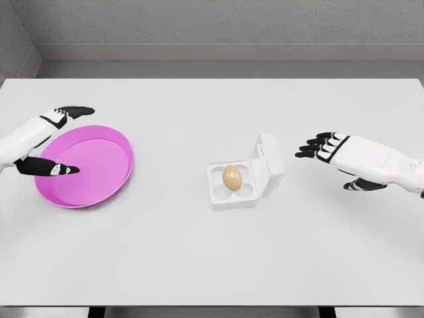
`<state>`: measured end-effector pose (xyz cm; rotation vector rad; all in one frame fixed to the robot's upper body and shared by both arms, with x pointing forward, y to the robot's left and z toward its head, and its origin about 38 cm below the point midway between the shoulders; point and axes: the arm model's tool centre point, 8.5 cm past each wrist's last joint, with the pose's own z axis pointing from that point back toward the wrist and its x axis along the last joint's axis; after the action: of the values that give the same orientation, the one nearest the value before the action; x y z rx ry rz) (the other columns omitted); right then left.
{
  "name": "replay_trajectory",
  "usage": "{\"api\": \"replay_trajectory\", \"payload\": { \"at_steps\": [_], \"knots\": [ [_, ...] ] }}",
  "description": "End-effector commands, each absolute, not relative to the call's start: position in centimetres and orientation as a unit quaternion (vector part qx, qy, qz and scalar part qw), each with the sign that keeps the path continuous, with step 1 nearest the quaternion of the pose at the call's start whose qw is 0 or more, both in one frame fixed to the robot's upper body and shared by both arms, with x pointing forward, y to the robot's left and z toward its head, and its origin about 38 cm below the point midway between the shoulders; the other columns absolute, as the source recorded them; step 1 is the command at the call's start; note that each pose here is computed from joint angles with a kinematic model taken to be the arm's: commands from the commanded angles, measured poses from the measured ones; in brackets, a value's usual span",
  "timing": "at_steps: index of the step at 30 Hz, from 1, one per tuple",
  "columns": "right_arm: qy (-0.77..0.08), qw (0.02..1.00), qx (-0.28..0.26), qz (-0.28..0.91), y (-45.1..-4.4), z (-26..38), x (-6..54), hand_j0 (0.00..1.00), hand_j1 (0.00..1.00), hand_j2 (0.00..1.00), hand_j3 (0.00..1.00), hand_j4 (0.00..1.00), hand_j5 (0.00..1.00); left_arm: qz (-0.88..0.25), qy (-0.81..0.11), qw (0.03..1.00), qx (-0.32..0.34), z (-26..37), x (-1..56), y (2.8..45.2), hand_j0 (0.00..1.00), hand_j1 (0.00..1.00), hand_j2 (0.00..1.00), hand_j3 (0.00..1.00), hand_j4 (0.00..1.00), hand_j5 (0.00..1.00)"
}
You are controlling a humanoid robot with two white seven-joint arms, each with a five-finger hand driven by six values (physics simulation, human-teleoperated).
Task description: Pack egg into the box and close the box lid
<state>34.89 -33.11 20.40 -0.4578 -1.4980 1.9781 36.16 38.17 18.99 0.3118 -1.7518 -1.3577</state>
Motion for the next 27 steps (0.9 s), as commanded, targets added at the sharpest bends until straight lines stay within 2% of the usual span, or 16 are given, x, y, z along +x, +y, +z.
{"api": "replay_trajectory", "payload": {
  "at_steps": [1,14,22,27],
  "knots": [
    [-0.57,0.302,-0.171,0.744,-32.9,20.6,34.8,1.0,1.0,1.0,1.0,1.0,1.0,-0.549,-0.692,0.449,0.135,18.1,36.3,38.5,1.0,1.0,1.0,1.0,1.0,1.0],
    [-0.605,0.299,-0.138,0.725,-30.8,20.2,34.8,1.0,1.0,1.0,1.0,1.0,1.0,-0.551,-0.688,0.454,0.133,17.4,35.9,38.4,1.0,1.0,1.0,1.0,1.0,1.0],
    [-0.646,0.279,-0.108,0.703,-27.4,19.8,35.2,1.0,1.0,1.0,1.0,1.0,1.0,-0.55,-0.687,0.455,0.132,17.3,35.9,38.4,1.0,1.0,1.0,1.0,1.0,1.0],
    [-0.647,0.276,-0.117,0.701,-28.0,20.8,35.6,1.0,1.0,1.0,1.0,1.0,1.0,-0.55,-0.688,0.455,0.133,17.4,35.9,38.5,1.0,1.0,1.0,1.0,1.0,1.0]
  ]
}}
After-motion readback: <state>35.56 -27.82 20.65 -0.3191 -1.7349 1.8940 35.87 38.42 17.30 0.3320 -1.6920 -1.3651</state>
